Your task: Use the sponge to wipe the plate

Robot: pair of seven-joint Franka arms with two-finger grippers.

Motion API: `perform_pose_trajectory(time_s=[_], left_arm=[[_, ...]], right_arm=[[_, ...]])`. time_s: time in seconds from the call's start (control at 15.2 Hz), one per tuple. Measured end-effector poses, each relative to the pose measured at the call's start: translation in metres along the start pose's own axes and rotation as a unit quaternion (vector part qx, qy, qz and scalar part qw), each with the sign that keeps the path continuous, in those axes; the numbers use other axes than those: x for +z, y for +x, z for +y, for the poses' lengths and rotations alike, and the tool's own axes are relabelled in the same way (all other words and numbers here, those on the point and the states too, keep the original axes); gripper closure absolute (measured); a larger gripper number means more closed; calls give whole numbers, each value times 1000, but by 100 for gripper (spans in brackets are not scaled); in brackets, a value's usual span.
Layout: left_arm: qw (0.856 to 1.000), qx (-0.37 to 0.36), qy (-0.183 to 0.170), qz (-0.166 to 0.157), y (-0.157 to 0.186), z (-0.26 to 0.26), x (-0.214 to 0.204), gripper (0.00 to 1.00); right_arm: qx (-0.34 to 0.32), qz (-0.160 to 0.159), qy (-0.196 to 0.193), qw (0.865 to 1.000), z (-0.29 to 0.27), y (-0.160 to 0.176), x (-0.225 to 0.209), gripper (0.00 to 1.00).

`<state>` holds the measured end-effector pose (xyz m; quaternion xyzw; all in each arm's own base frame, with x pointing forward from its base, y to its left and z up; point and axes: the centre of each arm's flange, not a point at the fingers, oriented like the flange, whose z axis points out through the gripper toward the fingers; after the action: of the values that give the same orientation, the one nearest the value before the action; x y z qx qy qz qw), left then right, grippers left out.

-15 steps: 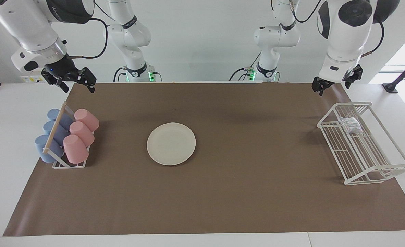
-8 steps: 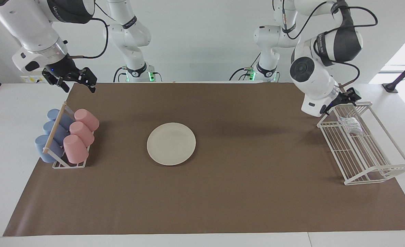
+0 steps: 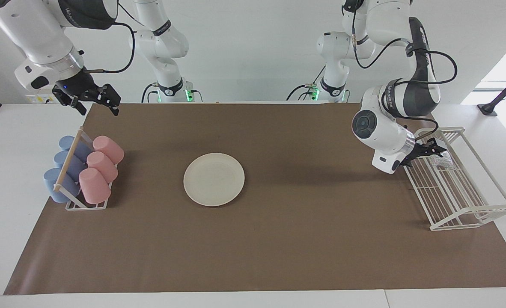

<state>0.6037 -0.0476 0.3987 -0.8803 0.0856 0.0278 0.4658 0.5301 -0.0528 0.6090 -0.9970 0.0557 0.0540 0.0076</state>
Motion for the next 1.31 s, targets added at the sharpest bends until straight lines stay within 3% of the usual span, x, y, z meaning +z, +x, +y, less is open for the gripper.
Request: perform_pose_trajectory(time_s=[0.2,0.46,0.66,0.72,0.79,0.92,1.05,1.18,1.31], left_arm=[[1000,-3,5,-4,-1,-8,17,0],[1000,-7,3,-3,-1,-14,22,5],[1000,-8,3,-1,-1,-14,21,37],[1000,-8,3,-1,-1,-14,22,38],[1000,-8,3,-1,-1,-14,22,41],[1000,-8,3,-1,-1,-14,22,67],[1000,-9,3,-1,-1,-14,22,85],[1000,-9,3,-1,-1,-14,22,89],[1000,-9,3,0,-1,-14,21,90]], right_arm=[[158,-2,0,987,-1,0,0,0],[338,-1,-4,941,-31,-2,1,0],[400,2,-5,916,-61,-4,1,0],[425,4,-1,905,-70,-5,0,0],[453,6,5,892,-81,-5,0,0],[512,18,22,859,-115,-7,-3,0],[570,32,41,820,-153,-12,-7,0],[606,35,52,793,-179,-19,-9,0],[617,25,62,784,-203,-28,-9,0]])
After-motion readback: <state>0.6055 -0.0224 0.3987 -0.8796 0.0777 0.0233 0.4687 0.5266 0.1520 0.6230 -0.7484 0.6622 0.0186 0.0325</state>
